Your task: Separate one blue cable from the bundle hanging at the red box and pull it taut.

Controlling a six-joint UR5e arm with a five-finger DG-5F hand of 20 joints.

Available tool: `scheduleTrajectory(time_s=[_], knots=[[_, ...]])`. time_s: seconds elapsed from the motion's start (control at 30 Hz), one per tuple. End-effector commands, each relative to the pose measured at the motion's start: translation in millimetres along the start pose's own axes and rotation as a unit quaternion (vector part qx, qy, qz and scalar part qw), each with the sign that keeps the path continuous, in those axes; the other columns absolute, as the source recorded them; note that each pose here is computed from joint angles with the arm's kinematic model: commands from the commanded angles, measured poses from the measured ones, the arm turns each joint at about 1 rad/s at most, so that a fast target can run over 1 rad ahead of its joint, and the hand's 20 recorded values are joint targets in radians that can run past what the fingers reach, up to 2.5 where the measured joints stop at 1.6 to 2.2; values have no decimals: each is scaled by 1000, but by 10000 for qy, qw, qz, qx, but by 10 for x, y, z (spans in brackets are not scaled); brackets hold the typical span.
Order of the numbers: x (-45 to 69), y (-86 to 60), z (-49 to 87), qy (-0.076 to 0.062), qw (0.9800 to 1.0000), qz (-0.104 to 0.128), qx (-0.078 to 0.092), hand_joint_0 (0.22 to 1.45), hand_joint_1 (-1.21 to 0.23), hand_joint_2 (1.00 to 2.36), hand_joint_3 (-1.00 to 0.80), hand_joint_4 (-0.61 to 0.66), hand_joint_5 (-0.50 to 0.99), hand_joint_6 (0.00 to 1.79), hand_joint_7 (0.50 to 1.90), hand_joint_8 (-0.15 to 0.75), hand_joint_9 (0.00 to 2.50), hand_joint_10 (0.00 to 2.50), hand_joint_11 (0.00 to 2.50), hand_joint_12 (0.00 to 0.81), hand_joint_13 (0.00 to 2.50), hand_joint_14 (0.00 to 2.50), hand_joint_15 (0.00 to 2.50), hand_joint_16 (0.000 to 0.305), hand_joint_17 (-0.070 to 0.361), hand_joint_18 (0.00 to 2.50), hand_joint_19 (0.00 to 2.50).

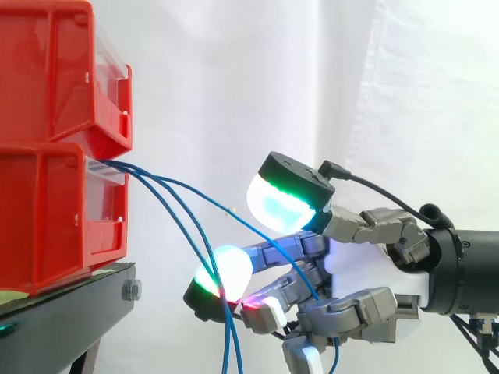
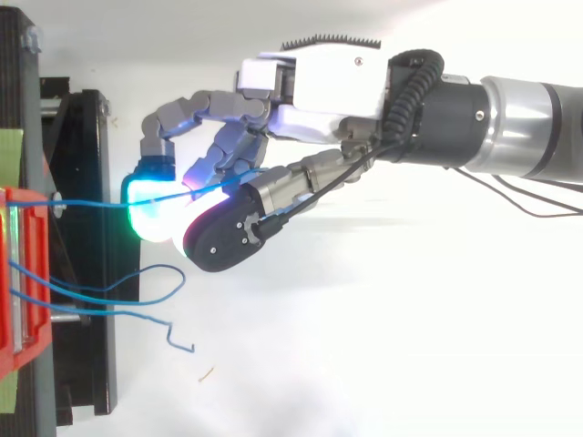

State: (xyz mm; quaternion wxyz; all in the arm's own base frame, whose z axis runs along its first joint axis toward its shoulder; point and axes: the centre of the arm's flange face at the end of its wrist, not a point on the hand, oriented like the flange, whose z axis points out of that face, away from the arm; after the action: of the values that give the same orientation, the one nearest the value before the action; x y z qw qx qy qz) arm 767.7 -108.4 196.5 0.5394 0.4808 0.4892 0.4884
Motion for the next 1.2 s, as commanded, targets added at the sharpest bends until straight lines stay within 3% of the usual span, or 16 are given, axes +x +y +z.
scheduleTrajectory(time_s=[0.0,0.2,0.43,0.57,0.67,0.73,0.87,1.17], knots=[[0,7,-3,20,10000,9,3,557,-570,1000,-500,266,-153,553,1156,393,963,3,1185,389,1296,879,1266,52,118,1071,839],[-25,8,-22,162,9998,-5,63,560,-572,1000,-500,264,-152,567,1140,390,970,3,1190,377,1299,884,1271,52,117,1079,836],[-106,267,-46,95,9999,-24,-33,559,-511,1000,-500,250,-132,544,1191,388,974,4,1188,380,1314,919,1271,51,115,1086,865],[-163,249,-90,83,9998,-127,121,556,-485,1000,-500,249,-121,530,1218,390,969,5,1183,382,1308,966,1257,51,115,1094,864],[-186,245,-96,70,9996,-220,137,578,-447,1000,-500,238,-117,528,1231,383,967,4,1194,370,1300,998,1229,50,112,1084,888],[-190,252,-92,55,9994,-305,130,618,-408,1005,-436,205,-112,521,1244,378,971,5,1185,367,1288,1149,1171,49,110,1084,925],[-202,262,-93,47,9993,-343,123,633,-445,1011,-300,194,-105,523,1250,386,983,5,1181,368,1279,1375,1073,51,114,1123,947],[-201,255,-88,46,9993,-342,107,652,-615,1014,-176,223,-127,628,1116,399,997,2,1183,380,1298,1423,1038,53,118,1180,925]])
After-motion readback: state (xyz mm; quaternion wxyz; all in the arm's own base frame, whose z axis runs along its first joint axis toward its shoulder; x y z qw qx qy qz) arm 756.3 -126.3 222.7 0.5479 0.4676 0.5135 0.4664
